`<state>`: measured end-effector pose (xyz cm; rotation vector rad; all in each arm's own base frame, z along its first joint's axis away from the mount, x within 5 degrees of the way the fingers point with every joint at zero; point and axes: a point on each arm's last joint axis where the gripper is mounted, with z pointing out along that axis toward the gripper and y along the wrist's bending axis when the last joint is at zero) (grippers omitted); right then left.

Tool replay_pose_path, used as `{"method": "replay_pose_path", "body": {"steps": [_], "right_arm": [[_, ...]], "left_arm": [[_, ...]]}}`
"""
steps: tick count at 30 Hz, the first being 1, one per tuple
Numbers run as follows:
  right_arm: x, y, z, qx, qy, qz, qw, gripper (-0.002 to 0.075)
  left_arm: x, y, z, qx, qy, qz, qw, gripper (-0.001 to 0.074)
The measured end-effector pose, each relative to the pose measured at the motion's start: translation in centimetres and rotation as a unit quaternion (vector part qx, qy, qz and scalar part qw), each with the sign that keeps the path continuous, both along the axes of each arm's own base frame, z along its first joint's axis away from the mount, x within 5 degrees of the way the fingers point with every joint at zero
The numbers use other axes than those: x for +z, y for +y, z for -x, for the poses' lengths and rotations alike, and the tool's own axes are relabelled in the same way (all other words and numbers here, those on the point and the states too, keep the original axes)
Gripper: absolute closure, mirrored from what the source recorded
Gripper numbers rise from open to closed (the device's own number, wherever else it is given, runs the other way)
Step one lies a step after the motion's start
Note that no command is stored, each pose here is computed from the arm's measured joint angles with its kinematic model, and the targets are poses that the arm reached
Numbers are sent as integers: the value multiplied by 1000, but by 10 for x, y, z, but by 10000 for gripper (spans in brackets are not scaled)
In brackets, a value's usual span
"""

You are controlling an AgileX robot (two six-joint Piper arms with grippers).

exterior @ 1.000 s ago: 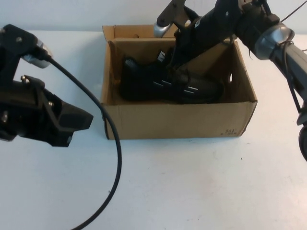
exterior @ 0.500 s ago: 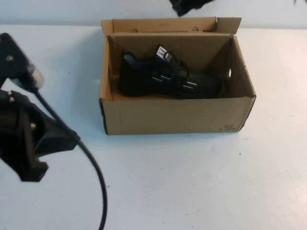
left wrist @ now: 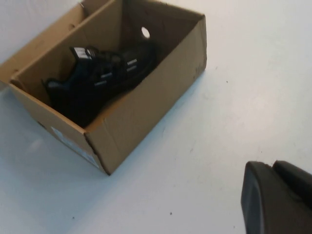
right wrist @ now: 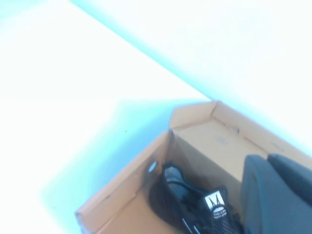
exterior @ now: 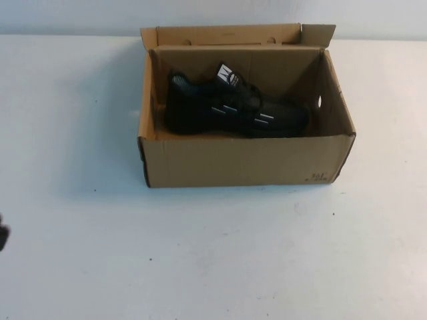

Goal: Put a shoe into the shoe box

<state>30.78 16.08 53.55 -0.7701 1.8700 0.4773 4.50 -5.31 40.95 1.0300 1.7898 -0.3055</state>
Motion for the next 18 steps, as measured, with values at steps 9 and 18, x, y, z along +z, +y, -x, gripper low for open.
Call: {"method": "replay_pose_path", "body": {"steps": [9,18], "right_arm": [[28,-17,48,23,-15,4,1000,741],[48,-42,107,25,-54,5,998,741]], "left_arm": [[-19,11,25,57,-102,81,990,736],[-54,5,-33,111,-48,81,989,736]]}}
